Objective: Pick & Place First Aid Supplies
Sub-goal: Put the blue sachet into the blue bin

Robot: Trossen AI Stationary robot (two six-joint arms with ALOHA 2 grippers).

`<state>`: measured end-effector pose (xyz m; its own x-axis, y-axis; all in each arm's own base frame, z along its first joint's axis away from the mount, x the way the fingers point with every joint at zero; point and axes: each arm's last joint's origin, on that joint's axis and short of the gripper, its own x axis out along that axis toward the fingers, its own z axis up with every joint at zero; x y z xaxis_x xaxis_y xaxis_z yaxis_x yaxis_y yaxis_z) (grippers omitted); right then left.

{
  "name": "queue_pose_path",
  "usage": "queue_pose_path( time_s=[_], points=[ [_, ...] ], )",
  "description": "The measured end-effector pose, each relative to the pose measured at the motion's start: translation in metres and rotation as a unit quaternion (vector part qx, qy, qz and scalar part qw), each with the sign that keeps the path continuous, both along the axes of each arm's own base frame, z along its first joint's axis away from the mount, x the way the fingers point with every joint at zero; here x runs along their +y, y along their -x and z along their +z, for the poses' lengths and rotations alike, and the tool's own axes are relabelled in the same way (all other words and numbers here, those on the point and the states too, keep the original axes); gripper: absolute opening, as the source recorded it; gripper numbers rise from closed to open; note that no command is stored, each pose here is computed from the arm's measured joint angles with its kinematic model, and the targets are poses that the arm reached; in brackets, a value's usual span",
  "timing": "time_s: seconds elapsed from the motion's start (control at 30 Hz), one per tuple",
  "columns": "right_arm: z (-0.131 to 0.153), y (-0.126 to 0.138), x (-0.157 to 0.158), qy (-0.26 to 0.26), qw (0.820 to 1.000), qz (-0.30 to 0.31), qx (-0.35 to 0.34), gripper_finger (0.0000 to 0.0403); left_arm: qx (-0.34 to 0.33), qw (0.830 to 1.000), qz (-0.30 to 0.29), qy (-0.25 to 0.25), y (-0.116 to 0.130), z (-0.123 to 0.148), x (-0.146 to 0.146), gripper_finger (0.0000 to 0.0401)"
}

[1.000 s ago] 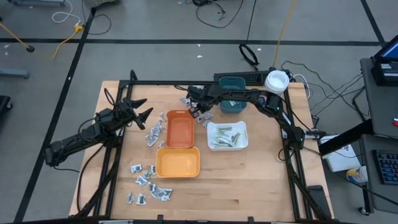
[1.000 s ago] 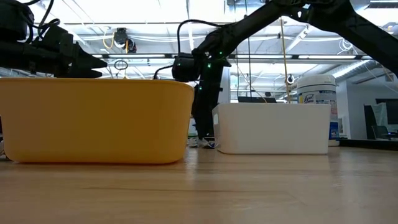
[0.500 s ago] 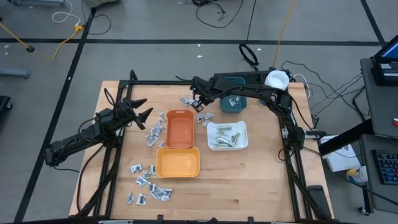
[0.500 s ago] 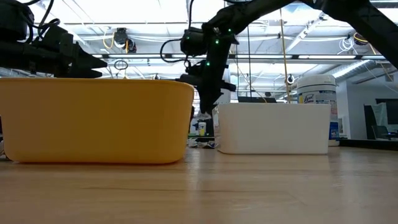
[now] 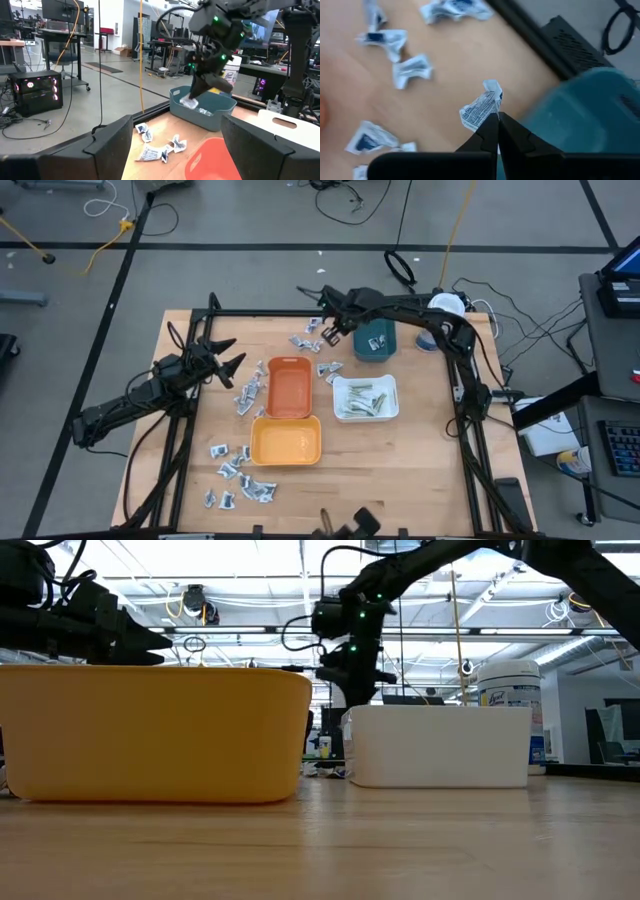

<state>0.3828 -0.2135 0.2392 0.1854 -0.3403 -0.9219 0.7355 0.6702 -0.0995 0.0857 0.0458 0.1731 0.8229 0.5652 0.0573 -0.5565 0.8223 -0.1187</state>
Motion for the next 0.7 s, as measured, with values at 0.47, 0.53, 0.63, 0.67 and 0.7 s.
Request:
queue_pose_path(
  time_s=[0.47, 0.53, 0.63, 0.67, 0.7],
  points=[
    [0.006, 0.072, -0.054, -0.002, 0.998, -0.052, 0.028, 0.0, 0.0, 1.0, 0.0, 0.0, 0.0, 0.0, 0.0, 0.0308],
    [0.003, 0.08, -0.055, -0.002, 0.998, -0.054, 0.031, 0.0, 0.0, 1.0, 0.0, 0.0, 0.0, 0.0, 0.0, 0.0308],
    [-0.008, 0.087, -0.054, -0.008, 0.998, -0.052, 0.039, 0.0, 0.0, 1.0, 0.0, 0.0, 0.0, 0.0, 0.0, 0.0308],
    [-0.014, 0.088, -0.053, -0.012, 0.998, -0.048, 0.046, 0.0, 0.0, 1.0, 0.0, 0.0, 0.0, 0.0, 0.0, 0.0308],
    [-0.019, 0.09, -0.051, -0.015, 0.998, -0.043, 0.053, 0.0, 0.0, 1.0, 0.0, 0.0, 0.0, 0.0, 0.0, 0.0308]
  ],
)
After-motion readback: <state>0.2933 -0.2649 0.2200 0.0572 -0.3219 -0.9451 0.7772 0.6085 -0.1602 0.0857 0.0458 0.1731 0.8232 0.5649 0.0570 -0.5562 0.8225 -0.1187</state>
